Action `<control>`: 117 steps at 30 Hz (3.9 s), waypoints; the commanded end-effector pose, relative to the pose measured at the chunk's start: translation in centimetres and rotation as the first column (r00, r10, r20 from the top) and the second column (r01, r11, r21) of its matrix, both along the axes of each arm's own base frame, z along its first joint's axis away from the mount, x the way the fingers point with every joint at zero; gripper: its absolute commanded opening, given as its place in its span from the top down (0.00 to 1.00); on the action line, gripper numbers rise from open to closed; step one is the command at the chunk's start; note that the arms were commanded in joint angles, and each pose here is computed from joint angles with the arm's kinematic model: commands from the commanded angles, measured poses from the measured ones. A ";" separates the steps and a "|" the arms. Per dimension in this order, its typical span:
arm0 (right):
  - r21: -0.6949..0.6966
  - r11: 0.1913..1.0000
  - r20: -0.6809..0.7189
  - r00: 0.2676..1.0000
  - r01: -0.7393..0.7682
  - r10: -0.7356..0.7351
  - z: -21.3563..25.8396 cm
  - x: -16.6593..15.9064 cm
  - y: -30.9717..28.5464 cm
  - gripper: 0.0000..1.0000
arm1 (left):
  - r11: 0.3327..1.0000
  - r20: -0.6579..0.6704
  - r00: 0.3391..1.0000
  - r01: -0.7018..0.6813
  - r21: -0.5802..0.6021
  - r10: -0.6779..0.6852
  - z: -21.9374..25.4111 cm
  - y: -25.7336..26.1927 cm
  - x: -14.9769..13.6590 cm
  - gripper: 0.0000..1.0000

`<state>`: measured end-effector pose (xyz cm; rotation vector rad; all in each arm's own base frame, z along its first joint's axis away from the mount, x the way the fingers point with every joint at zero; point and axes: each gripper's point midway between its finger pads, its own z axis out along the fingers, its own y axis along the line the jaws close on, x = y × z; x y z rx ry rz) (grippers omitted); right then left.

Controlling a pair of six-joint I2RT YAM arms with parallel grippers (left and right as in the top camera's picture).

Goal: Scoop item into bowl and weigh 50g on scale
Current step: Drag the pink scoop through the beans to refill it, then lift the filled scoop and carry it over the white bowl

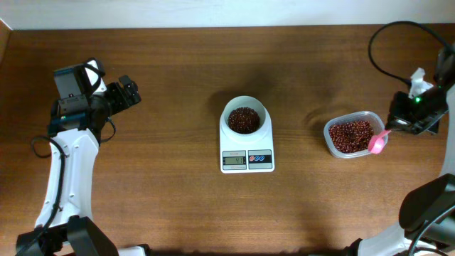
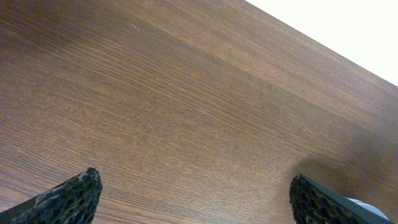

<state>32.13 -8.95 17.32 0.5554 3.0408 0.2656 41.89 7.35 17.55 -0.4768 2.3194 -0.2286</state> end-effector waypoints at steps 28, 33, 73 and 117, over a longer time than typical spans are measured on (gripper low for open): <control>0.194 0.981 0.140 0.990 -0.011 -0.017 -6.5 3.6 5.3 0.96 | 1.000 0.012 1.000 -0.015 0.002 0.015 0.5 0.4 0.3 0.01; 0.236 0.970 0.144 0.985 0.056 -0.091 -6.2 3.0 3.0 0.96 | 1.000 0.012 1.000 -0.015 0.002 0.015 0.5 0.4 0.3 0.01; 0.610 0.792 0.393 0.874 -0.014 -0.286 -4.4 -0.5 -1.7 0.96 | 1.000 0.012 1.000 -0.015 0.002 0.015 0.5 0.4 0.3 0.01; 0.705 0.526 0.544 0.839 -0.476 0.030 1.3 8.2 23.7 0.96 | 1.000 0.012 1.000 -0.015 0.002 0.015 0.5 0.4 0.3 0.01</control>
